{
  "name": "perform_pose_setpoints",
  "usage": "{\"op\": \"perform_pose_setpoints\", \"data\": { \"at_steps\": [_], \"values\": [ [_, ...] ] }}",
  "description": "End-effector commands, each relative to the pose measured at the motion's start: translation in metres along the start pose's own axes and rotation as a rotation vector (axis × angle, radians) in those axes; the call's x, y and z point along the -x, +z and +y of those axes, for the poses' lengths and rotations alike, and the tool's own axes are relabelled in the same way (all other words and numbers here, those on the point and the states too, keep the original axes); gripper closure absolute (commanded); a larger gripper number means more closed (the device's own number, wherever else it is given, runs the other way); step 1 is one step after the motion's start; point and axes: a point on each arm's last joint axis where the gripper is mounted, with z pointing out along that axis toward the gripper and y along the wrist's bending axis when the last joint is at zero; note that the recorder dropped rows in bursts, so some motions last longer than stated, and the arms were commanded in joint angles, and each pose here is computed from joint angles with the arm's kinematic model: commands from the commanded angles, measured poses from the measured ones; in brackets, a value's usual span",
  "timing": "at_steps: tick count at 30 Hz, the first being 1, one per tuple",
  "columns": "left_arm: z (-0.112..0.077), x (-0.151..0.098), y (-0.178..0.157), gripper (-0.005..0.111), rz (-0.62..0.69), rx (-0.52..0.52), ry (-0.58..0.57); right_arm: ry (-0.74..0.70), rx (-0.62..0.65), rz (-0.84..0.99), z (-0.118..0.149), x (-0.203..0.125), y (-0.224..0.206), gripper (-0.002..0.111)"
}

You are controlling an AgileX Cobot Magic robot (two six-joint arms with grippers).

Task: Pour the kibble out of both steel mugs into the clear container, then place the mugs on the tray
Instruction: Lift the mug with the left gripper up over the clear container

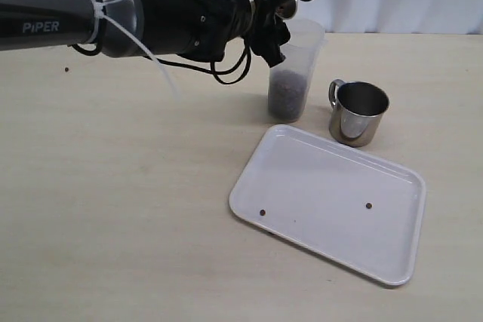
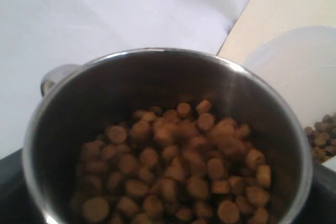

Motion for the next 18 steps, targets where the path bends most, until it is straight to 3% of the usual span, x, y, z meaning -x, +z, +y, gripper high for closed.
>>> {"op": "perform_pose_setpoints", "data": {
  "at_steps": [1, 8, 18],
  "values": [
    [0.0078, 0.0042, -0.0012, 0.107, -0.011, 0.057, 0.07, -0.013, 0.003, 0.0, 0.0002, -0.0014, 0.0001, 0.103],
    [0.0087, 0.0066, -0.0007, 0.107, -0.038, 0.077, 0.158, -0.013, 0.003, 0.0, 0.0002, -0.0014, 0.0001, 0.103],
    [0.0087, 0.0066, -0.0007, 0.107, -0.036, 0.078, 0.192, -0.013, 0.003, 0.0, 0.0002, -0.0014, 0.0001, 0.103]
  ]
}}
